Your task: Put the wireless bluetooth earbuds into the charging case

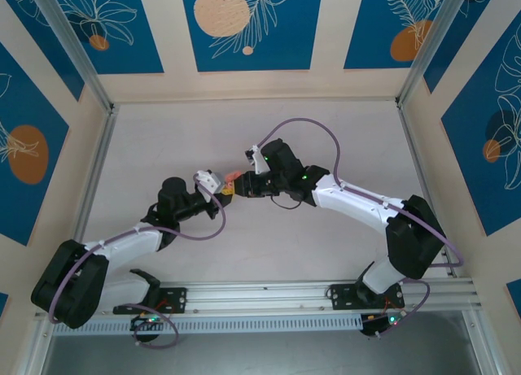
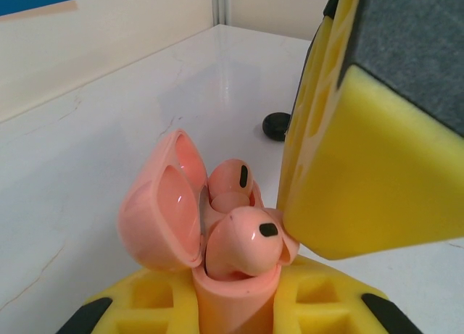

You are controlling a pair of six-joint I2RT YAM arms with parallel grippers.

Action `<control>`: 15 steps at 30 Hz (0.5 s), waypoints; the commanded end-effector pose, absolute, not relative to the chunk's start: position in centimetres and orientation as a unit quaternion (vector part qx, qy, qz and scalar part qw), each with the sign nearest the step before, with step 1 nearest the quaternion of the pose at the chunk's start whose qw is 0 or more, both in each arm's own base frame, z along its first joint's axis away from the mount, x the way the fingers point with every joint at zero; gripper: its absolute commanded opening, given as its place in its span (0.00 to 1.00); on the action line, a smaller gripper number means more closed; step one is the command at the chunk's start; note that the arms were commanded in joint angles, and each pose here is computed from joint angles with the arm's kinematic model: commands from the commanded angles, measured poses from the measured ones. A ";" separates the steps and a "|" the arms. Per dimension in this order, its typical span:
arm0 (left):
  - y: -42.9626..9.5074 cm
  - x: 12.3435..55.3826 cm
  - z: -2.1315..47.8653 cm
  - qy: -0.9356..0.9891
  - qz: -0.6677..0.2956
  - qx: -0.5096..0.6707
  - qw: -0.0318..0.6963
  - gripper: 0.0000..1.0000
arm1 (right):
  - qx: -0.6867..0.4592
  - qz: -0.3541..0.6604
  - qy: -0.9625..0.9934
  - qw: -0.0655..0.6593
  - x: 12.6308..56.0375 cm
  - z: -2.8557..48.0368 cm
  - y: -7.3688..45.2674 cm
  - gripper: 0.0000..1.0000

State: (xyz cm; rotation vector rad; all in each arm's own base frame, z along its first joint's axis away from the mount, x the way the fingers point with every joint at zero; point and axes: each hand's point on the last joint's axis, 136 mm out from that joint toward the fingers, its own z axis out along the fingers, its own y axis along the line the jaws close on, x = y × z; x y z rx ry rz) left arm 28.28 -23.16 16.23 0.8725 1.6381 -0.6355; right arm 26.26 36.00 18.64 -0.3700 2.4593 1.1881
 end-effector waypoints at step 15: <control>-23.9 28.0 18.5 0.670 -0.280 0.378 0.574 0.17 | -0.115 0.423 0.873 0.211 27.6 19.4 35.5 0.21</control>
